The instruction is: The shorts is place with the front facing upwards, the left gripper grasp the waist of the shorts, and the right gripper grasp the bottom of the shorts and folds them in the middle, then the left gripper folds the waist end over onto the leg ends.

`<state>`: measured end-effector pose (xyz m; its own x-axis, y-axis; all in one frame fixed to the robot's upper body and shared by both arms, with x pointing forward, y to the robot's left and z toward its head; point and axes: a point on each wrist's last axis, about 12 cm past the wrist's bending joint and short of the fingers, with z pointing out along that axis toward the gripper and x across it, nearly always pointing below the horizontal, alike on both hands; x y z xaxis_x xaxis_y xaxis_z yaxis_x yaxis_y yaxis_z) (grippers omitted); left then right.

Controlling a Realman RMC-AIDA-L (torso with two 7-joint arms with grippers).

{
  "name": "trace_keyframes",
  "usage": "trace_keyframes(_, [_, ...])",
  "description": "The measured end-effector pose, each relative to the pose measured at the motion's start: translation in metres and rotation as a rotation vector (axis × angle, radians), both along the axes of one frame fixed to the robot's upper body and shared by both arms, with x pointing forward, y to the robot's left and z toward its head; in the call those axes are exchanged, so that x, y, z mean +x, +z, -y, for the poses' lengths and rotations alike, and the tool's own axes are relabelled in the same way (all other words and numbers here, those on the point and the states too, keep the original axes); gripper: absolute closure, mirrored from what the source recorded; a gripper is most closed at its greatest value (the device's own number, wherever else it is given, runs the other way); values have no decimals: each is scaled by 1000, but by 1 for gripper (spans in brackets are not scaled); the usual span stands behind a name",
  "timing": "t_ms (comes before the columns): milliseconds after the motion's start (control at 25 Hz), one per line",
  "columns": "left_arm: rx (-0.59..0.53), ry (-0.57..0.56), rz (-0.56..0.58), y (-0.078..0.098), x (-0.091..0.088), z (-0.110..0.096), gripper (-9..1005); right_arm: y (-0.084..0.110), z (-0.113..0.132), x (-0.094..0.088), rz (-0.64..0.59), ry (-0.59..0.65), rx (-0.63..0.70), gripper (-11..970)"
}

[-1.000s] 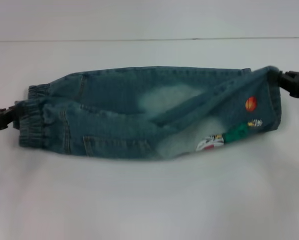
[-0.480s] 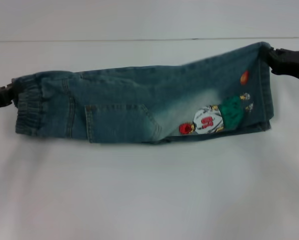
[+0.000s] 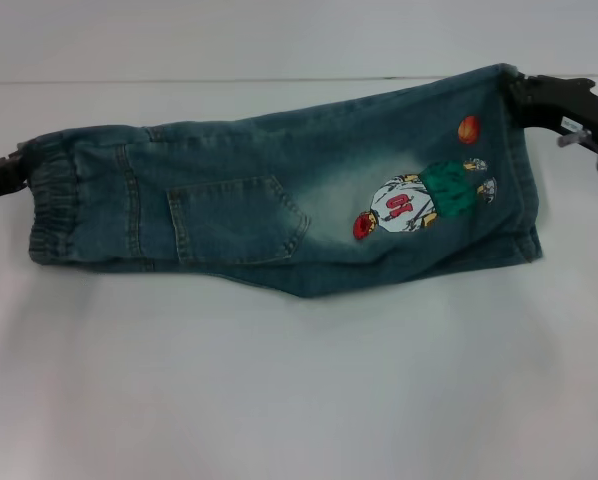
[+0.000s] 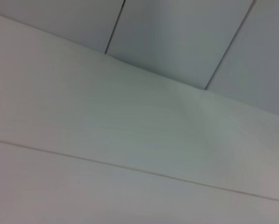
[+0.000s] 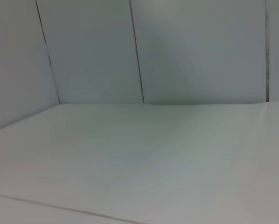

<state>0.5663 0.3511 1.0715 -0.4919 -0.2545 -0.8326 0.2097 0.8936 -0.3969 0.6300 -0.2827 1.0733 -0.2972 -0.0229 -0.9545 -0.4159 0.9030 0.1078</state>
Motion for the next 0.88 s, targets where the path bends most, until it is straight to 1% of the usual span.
trace_keyframes(200, [51, -2, -15, -3, 11, 9, 980, -1, -9, 8, -9, -11, -52, 934])
trace_keyframes(440, [91, 4, -24, -4, 19, 15, 980, -4, -14, 13, -24, -24, -87, 933])
trace_keyframes(680, [103, 30, -36, -7, 23, 17, 942, -9, -16, 12, -49, -47, -85, 932])
trace_keyframes(800, [112, 27, -37, -7, 25, 18, 919, -11, -17, 12, -65, -57, -98, 896])
trace_keyframes(880, [125, 5, -40, -6, 27, 21, 904, -11, -17, 13, -69, -62, -104, 871])
